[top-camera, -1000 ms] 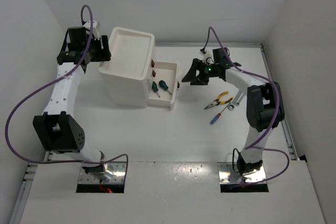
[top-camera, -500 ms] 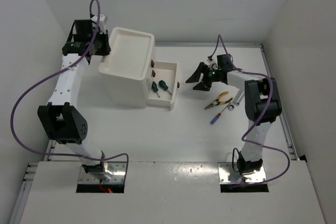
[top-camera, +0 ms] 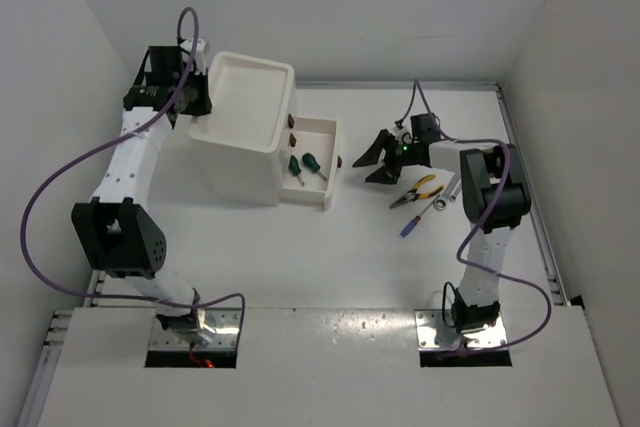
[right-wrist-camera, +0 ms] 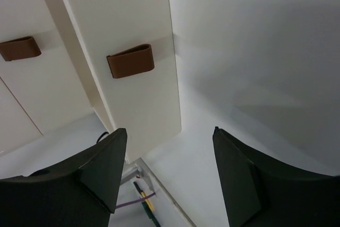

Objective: Sort the tools into containers

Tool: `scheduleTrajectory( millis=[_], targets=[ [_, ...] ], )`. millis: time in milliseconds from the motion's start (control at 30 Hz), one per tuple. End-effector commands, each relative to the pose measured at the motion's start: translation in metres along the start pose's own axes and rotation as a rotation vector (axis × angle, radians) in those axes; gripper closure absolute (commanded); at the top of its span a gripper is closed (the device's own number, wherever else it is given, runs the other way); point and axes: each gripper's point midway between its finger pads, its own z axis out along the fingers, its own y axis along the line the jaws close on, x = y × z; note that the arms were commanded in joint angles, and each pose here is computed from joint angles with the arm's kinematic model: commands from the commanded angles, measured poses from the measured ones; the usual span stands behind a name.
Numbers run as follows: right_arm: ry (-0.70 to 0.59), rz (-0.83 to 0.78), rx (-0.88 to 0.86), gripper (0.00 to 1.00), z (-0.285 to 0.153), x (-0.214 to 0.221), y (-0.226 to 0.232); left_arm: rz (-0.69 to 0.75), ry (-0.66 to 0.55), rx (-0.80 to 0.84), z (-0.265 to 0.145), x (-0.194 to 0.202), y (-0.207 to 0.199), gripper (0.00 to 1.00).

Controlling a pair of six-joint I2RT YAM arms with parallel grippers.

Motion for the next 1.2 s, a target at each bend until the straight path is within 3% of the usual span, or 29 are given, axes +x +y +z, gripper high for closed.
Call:
scheduleTrajectory(
  millis=[0,67,200,267,467,700,1167],
  targets=[
    [0.011,0.051,-0.031,0.34,0.003,0.005,0.004,0.012,0.037,-0.019,-0.009,0.011,-0.001,0.89],
    [0.012,0.061,-0.031,0.37,0.005,0.005,0.002,0.021,0.037,-0.019,-0.009,0.011,-0.001,1.0],
    [0.027,0.089,-0.026,0.44,0.012,0.007,0.0,0.034,0.038,-0.023,-0.01,0.012,-0.006,1.0],
    [0.032,0.111,-0.078,0.56,0.015,0.006,0.007,0.041,0.036,-0.022,-0.013,0.013,-0.01,1.0],
    [0.062,0.182,-0.221,0.76,0.033,0.007,0.02,0.053,0.035,-0.016,-0.015,0.014,-0.018,1.0],
    [0.094,0.195,-0.295,0.77,0.053,0.007,0.027,0.059,0.035,0.012,-0.019,0.017,-0.025,1.0],
    [0.105,0.021,-0.368,0.77,0.083,-0.007,0.071,0.1,0.098,0.107,-0.011,0.043,-0.048,1.0]
  ],
)
